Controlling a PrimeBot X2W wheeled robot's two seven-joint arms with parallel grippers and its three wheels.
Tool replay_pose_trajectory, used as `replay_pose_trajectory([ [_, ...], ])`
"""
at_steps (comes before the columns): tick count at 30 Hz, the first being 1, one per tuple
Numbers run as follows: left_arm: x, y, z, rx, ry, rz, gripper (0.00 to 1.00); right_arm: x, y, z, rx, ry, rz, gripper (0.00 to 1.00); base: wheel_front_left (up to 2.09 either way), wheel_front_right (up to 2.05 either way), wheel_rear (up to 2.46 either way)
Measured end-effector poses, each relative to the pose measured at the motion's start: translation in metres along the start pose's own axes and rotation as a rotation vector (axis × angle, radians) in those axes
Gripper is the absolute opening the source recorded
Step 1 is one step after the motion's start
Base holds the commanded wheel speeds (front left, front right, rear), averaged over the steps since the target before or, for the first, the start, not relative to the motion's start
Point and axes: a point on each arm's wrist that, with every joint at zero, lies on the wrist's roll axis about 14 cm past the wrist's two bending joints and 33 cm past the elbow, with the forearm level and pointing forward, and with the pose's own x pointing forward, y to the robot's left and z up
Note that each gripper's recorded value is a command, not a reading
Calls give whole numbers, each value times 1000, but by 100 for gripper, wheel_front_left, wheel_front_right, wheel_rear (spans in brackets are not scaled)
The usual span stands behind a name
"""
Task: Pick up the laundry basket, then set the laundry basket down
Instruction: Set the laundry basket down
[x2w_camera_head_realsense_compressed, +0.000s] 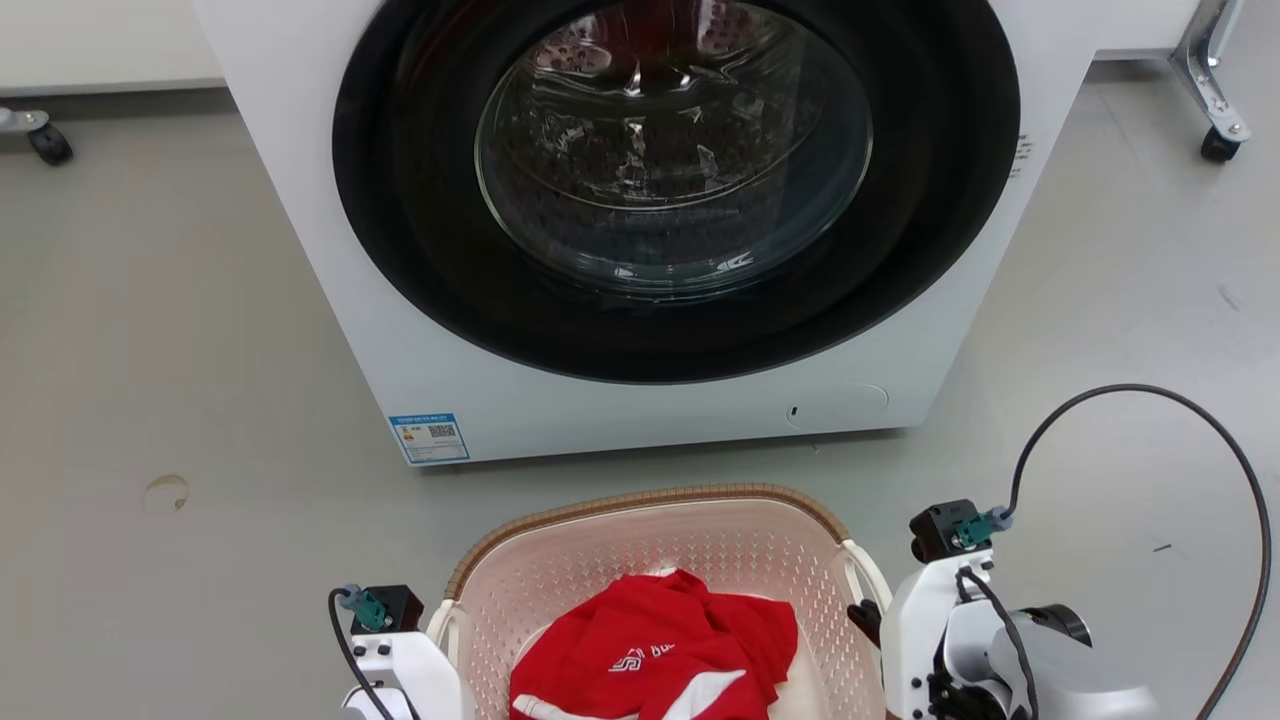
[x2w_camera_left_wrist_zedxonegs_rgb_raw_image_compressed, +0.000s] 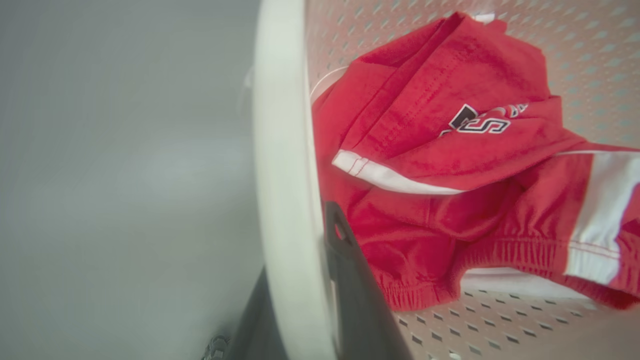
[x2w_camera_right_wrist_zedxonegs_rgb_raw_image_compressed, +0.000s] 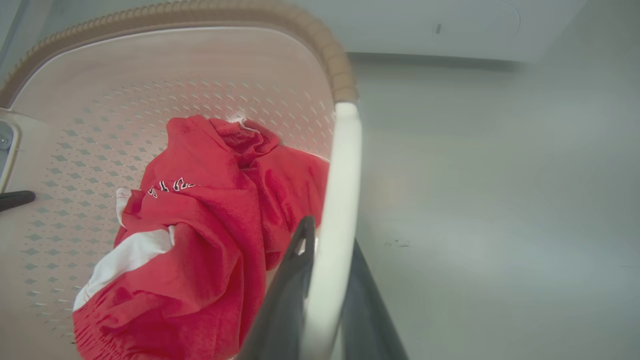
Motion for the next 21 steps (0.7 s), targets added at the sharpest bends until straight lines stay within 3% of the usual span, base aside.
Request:
replay_pose_trajectory([
  [21, 58, 0, 33, 10, 29, -13, 0, 41, -54, 21, 47, -13, -34, 0, 0, 0, 0],
])
